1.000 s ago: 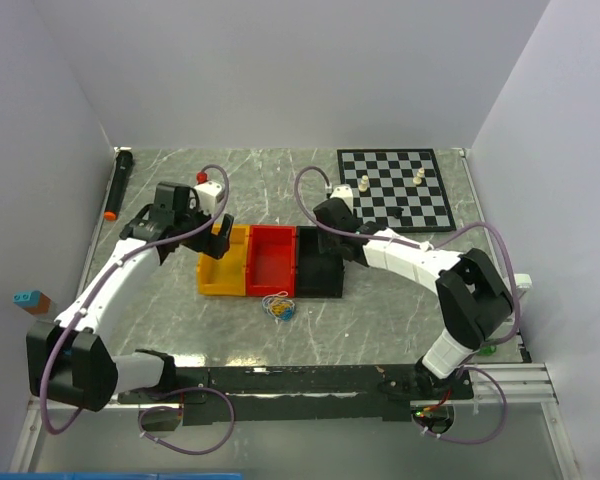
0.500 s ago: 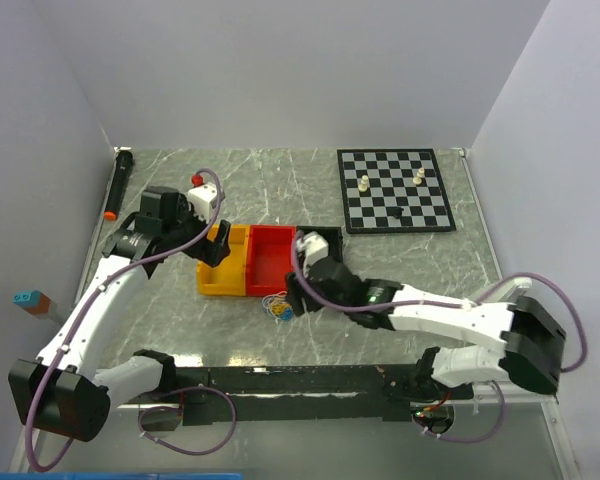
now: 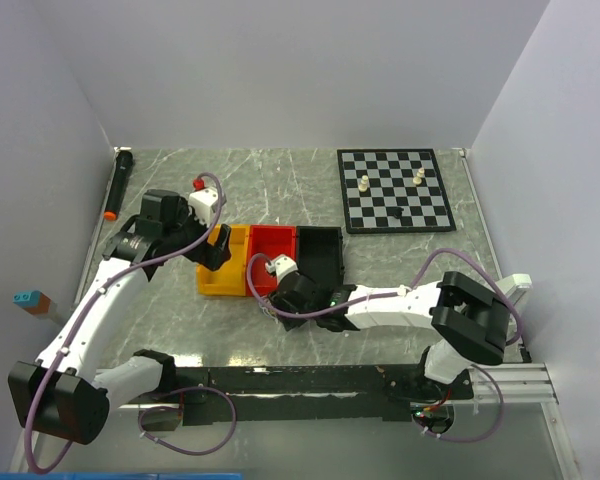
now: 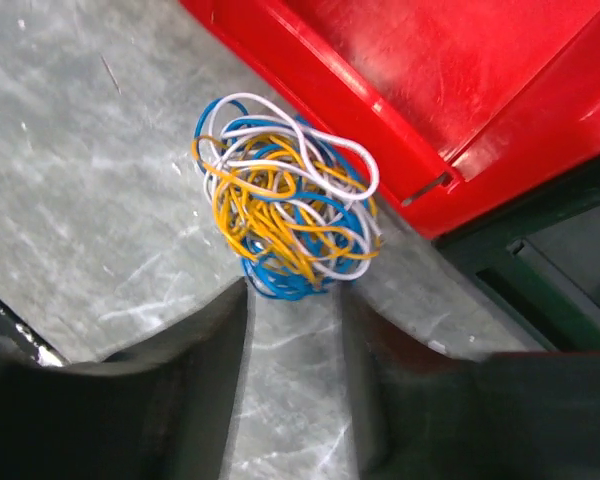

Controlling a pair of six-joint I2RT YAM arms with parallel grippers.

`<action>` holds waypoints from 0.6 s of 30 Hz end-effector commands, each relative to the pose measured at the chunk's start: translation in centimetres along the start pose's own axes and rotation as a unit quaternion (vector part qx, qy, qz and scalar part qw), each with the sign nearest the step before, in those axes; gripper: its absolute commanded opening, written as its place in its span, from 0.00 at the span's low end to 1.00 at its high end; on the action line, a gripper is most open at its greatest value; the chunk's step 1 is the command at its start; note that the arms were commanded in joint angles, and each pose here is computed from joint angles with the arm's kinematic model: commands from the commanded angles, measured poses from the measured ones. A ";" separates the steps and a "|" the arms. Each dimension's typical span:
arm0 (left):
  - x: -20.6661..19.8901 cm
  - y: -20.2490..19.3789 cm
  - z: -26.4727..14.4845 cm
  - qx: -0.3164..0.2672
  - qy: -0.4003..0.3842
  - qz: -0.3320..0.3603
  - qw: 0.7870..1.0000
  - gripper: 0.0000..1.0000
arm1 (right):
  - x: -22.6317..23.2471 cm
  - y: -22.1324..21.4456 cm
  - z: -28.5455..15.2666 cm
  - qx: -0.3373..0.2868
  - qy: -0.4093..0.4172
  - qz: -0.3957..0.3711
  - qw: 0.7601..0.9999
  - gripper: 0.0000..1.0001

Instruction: Untangle the cables

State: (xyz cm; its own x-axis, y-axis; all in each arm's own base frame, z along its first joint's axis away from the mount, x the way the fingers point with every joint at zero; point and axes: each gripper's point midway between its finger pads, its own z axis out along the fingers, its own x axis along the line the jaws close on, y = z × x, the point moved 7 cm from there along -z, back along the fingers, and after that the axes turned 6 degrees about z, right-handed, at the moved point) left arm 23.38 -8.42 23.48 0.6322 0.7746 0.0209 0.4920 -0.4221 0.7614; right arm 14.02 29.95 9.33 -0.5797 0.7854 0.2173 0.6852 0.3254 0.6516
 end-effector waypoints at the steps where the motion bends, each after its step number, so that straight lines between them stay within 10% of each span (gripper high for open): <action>1: -0.7 -0.1 -0.4 -0.010 -0.015 0.016 1.000 0.97 | 0.7 1.2 0.1 -0.037 0.010 0.014 0.999 0.37; 7: -2.9 -0.2 -0.6 -0.042 -0.055 0.050 0.996 0.97 | 0.2 -1.6 -2.6 -0.027 0.040 0.022 0.999 0.01; 14: -5.9 -0.7 1.5 -0.004 -0.103 0.099 0.990 0.97 | -1.2 -4.8 -4.8 0.000 0.037 0.041 0.998 0.00; 18: -6.0 -0.5 2.8 0.009 -0.100 0.100 0.990 0.97 | -0.6 -2.2 -5.2 -0.053 0.035 0.031 0.997 0.41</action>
State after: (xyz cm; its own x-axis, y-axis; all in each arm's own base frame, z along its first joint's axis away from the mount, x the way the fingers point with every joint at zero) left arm 19.92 -13.56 21.33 0.8248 0.5653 0.0120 0.3724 -0.5591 0.7408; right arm 9.46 24.72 9.00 -0.5628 0.7715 0.2967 0.7250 0.2883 0.6255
